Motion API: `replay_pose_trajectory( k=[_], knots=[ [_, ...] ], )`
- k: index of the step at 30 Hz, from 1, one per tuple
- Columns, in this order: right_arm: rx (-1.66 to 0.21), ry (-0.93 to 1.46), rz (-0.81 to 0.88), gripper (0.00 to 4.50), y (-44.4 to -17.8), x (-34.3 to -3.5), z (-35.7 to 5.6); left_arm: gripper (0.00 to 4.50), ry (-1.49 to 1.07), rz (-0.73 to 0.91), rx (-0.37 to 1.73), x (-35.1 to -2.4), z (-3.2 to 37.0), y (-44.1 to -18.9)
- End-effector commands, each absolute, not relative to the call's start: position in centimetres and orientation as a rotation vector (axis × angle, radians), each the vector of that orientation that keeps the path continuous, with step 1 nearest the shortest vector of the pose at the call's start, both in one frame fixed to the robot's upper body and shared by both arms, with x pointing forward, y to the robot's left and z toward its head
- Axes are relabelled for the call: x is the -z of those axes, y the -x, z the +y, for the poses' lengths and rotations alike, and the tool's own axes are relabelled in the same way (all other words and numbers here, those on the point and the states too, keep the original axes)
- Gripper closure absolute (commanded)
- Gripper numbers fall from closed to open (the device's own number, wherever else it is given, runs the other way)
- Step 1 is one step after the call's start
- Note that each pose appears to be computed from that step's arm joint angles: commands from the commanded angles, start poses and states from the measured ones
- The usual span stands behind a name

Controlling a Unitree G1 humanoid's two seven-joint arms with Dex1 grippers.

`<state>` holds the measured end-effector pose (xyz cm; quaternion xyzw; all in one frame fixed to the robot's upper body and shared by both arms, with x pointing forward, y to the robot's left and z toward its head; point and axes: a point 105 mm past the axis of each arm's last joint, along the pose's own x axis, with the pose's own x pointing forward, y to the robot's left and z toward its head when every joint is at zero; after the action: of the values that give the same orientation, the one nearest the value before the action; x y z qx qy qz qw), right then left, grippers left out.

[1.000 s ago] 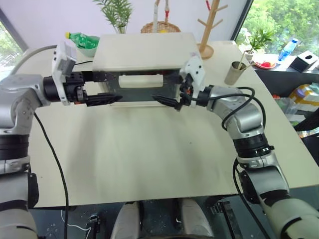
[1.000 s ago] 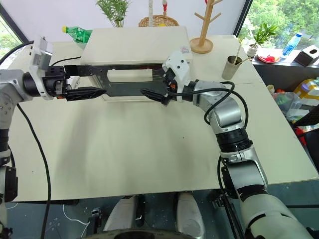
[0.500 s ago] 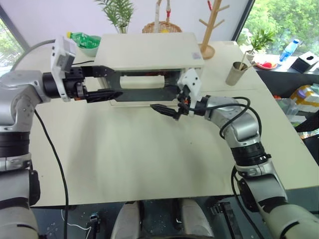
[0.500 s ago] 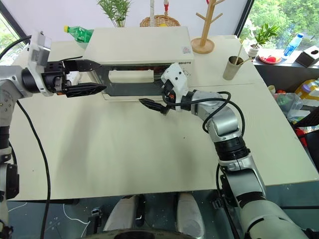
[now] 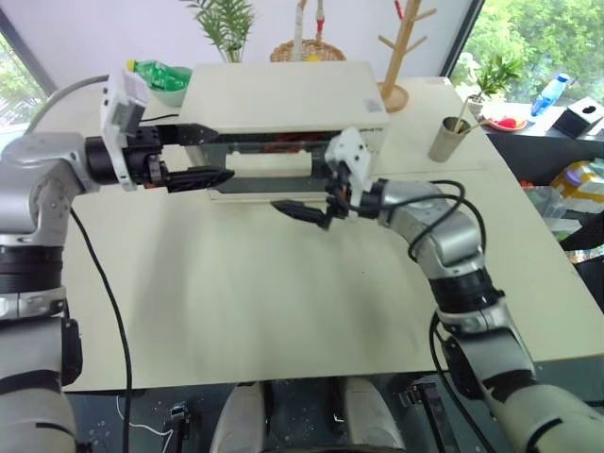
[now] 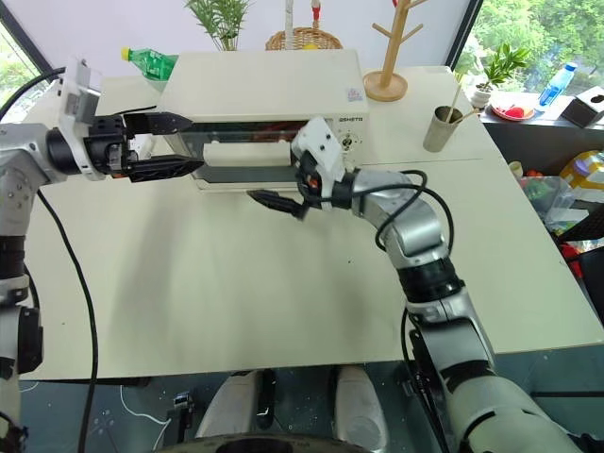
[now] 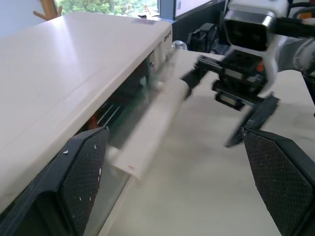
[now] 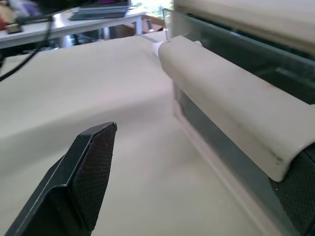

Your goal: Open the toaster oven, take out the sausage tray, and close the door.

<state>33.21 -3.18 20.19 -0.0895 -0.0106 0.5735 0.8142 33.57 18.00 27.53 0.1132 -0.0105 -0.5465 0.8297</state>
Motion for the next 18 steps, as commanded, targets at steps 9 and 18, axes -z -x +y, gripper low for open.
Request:
replay_pose_trajectory(
  k=[9, 18],
  knots=[
    [-1.272, 0.104, -0.07, 0.0, -29.1, -21.5, -2.7, 1.29, -0.252, -0.032, 1.19, -27.7, 16.7, -34.7],
    [-1.229, 0.077, -0.043, 0.0, -29.1, -20.7, -3.0, 4.44, -0.254, -0.035, 1.171, -27.3, 15.7, -36.6]
  ],
)
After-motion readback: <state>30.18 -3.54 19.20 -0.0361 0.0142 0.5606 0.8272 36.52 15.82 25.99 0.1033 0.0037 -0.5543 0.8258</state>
